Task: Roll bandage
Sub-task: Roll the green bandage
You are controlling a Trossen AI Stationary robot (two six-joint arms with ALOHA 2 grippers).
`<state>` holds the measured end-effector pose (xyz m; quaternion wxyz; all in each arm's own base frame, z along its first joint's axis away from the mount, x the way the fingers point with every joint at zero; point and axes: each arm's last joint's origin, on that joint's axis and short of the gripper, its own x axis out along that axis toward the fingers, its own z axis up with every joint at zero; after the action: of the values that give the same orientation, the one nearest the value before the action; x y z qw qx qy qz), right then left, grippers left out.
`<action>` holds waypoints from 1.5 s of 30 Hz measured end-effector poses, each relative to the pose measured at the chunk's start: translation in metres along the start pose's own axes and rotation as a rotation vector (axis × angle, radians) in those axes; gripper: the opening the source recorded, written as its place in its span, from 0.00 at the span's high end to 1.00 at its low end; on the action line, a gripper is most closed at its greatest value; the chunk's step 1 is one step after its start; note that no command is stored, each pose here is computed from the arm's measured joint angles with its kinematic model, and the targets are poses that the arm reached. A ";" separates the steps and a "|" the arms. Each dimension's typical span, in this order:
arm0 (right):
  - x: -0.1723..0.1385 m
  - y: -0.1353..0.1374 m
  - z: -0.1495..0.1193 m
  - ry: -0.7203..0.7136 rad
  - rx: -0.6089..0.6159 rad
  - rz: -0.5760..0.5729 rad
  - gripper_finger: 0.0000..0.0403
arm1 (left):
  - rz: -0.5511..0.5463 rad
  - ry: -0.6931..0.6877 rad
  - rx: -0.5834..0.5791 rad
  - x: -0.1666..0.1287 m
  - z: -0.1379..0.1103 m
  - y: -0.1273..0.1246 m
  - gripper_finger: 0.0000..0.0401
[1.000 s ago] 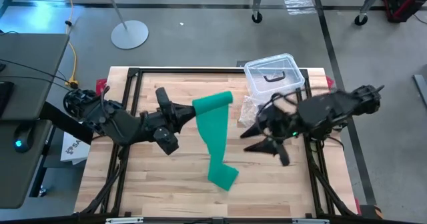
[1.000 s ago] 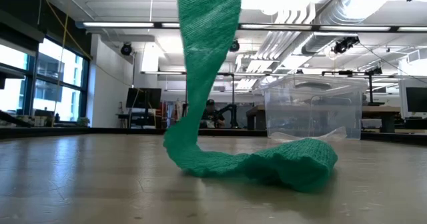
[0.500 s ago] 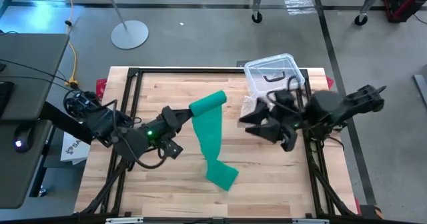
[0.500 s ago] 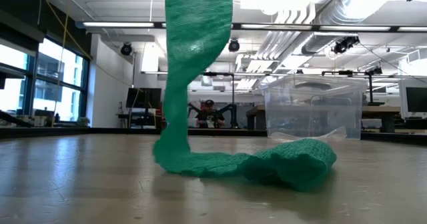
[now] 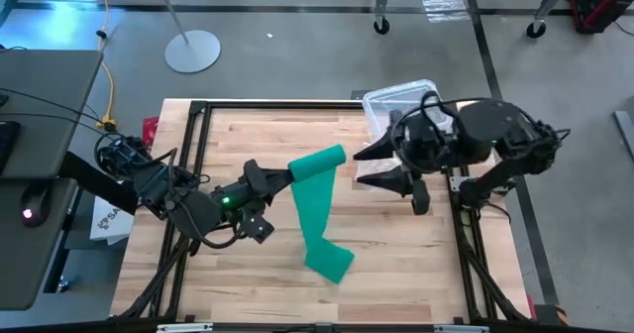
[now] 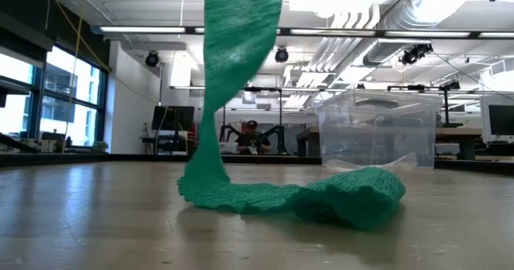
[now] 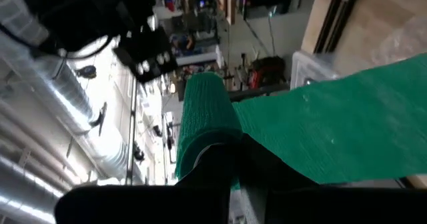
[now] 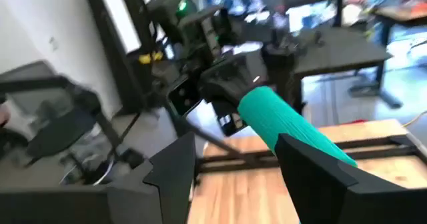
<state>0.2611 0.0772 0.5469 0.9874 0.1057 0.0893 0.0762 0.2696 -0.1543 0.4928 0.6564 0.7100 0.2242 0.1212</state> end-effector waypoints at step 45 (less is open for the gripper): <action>0.072 -0.016 -0.051 0.452 -0.064 0.051 0.51 | -0.144 -0.184 0.154 0.028 0.033 -0.033 0.98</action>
<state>0.3232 0.0838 0.4832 0.9429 0.0569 0.3033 0.1257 0.3039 -0.1687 0.4537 0.6246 0.7486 0.2223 -0.0093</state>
